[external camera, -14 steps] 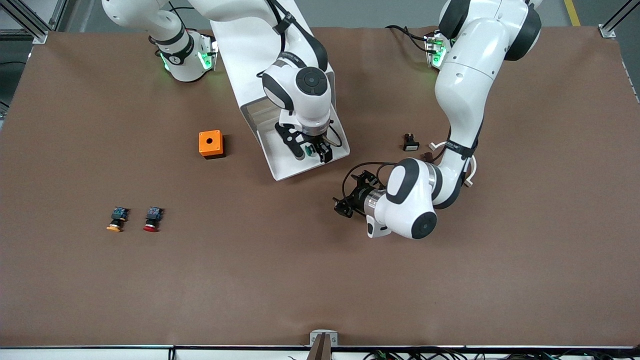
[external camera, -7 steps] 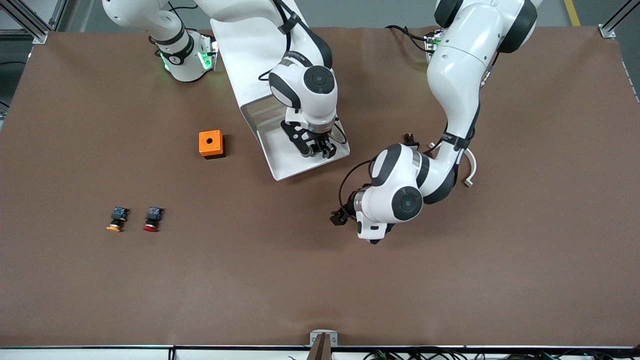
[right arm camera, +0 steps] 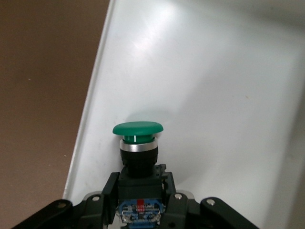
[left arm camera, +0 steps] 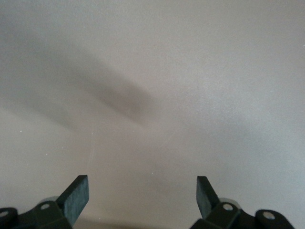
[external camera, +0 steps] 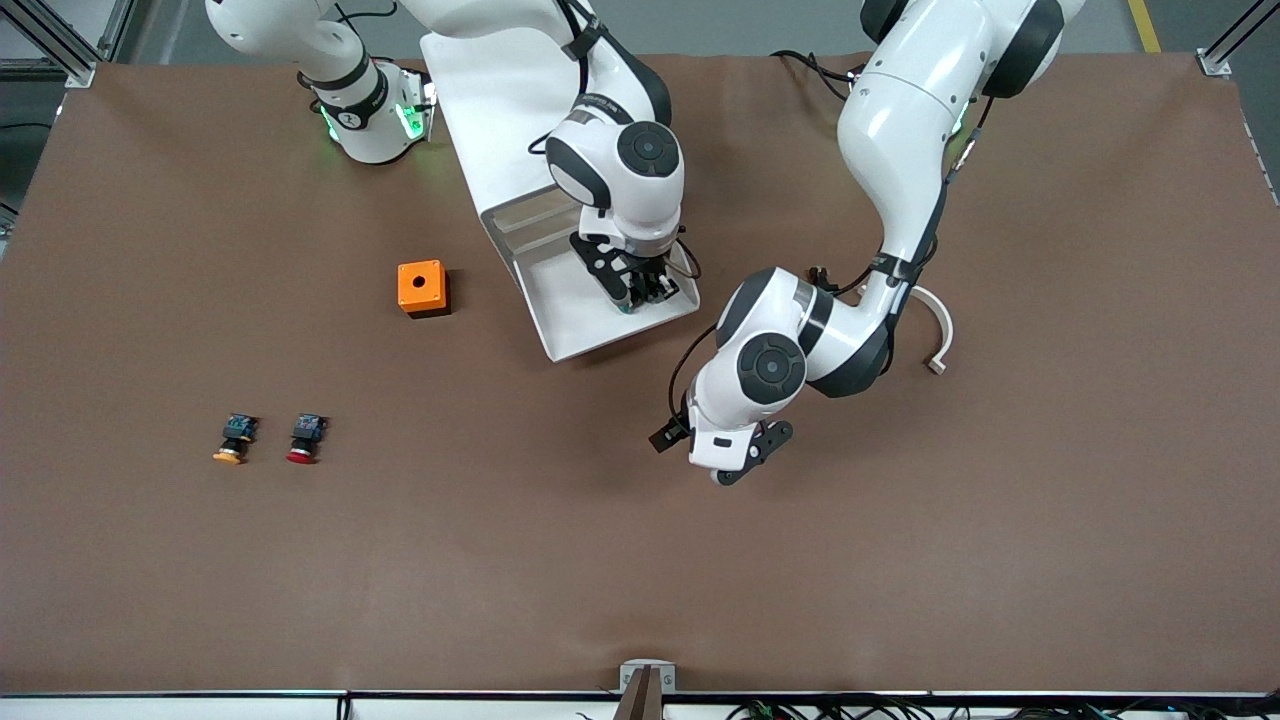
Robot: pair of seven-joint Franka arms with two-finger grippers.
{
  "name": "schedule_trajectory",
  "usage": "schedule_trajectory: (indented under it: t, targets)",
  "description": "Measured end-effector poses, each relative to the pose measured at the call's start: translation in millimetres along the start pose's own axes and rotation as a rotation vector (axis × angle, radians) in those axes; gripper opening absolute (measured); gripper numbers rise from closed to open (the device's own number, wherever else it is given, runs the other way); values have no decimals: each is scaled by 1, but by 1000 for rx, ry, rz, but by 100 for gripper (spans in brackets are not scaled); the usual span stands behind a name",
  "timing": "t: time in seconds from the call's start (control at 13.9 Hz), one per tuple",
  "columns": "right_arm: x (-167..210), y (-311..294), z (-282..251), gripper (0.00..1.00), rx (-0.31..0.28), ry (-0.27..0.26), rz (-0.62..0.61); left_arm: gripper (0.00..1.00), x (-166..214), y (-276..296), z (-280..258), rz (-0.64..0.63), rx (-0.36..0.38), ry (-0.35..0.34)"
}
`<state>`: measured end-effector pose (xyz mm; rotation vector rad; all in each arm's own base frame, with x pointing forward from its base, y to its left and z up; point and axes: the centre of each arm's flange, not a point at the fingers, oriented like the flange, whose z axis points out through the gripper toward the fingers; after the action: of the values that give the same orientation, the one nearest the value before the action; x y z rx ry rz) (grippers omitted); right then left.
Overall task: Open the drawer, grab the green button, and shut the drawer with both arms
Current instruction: 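Grasp the green button with the right gripper and lift it out, then place the green button beside the red button while the left gripper pushes the drawer shut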
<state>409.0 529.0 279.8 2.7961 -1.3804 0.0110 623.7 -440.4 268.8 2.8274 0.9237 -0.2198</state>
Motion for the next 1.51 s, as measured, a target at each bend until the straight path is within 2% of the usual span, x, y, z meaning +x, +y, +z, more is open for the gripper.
schedule_trajectory:
  t: [0.22, 0.5, 0.65, 0.86, 1.22, 1.51]
  targets:
    - [56, -20, -21, 41, -29, 5, -151, 100, 0, 0, -3, 14, 6, 21]
    - [172, -28, -33, 41, -84, -21, -437, 100, -2, 0, -2, 43, 26, 58]
    - [222, -24, -25, 41, -92, -34, -527, 100, -10, 3, 1, 63, 35, 68]
    - [287, -13, -14, 41, -78, -42, -597, 100, -37, 8, 12, 98, 51, 61]
    - [379, 17, 14, 41, -31, -24, -660, 100, -83, 17, 28, 161, 55, 59]
    - [436, 51, 42, 41, -6, -4, -701, 100, -111, 18, 42, 197, 77, 50]
